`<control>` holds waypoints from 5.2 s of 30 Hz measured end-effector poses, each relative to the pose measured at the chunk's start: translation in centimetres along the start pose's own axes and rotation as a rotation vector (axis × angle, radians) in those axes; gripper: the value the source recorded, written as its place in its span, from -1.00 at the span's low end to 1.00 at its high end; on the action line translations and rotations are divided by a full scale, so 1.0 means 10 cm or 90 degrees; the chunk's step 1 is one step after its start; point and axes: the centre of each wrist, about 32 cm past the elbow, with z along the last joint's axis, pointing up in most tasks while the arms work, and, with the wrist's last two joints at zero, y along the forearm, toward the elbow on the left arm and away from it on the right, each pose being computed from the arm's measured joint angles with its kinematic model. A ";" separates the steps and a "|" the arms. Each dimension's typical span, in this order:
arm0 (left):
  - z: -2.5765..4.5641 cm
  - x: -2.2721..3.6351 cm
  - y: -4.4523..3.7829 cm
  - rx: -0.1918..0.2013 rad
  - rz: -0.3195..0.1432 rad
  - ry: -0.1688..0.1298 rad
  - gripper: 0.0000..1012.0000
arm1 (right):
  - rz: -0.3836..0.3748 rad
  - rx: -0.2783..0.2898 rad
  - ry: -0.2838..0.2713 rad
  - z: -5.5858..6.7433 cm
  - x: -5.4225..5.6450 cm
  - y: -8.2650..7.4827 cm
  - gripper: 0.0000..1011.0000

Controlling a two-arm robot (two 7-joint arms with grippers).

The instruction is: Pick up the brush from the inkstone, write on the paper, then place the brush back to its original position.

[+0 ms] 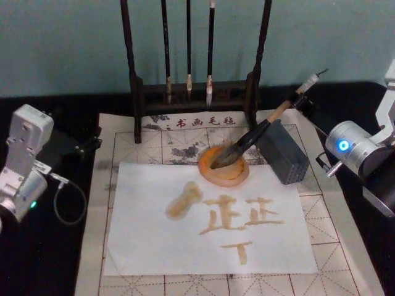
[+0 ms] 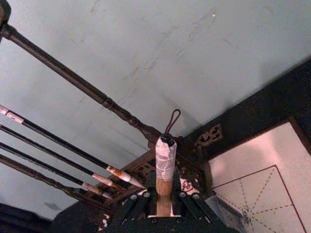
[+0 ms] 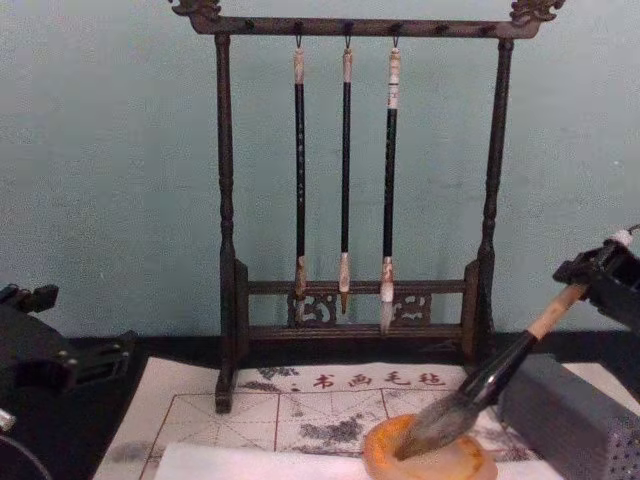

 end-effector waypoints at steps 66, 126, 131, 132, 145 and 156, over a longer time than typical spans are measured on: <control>0.000 0.000 0.000 0.000 0.000 0.000 0.98 | -0.023 -0.005 0.007 -0.07 0.01 0.00 -0.64; 0.000 0.000 0.000 0.000 0.000 0.000 0.98 | -0.037 -0.015 0.023 -0.06 0.10 -0.13 0.98; 0.000 0.000 0.000 0.000 0.000 0.000 0.98 | -0.038 -0.020 0.026 -0.06 0.12 -0.21 0.98; 0.000 0.000 0.000 0.000 0.000 0.000 0.98 | -0.038 -0.021 0.027 -0.06 0.13 -0.23 0.98; 0.000 0.000 0.000 0.000 0.000 0.000 0.98 | -0.026 -0.007 -0.009 -0.11 0.17 -0.58 0.98; 0.000 0.000 0.000 0.000 0.000 0.000 0.98 | 0.019 0.022 -0.207 -0.29 0.22 -0.70 0.98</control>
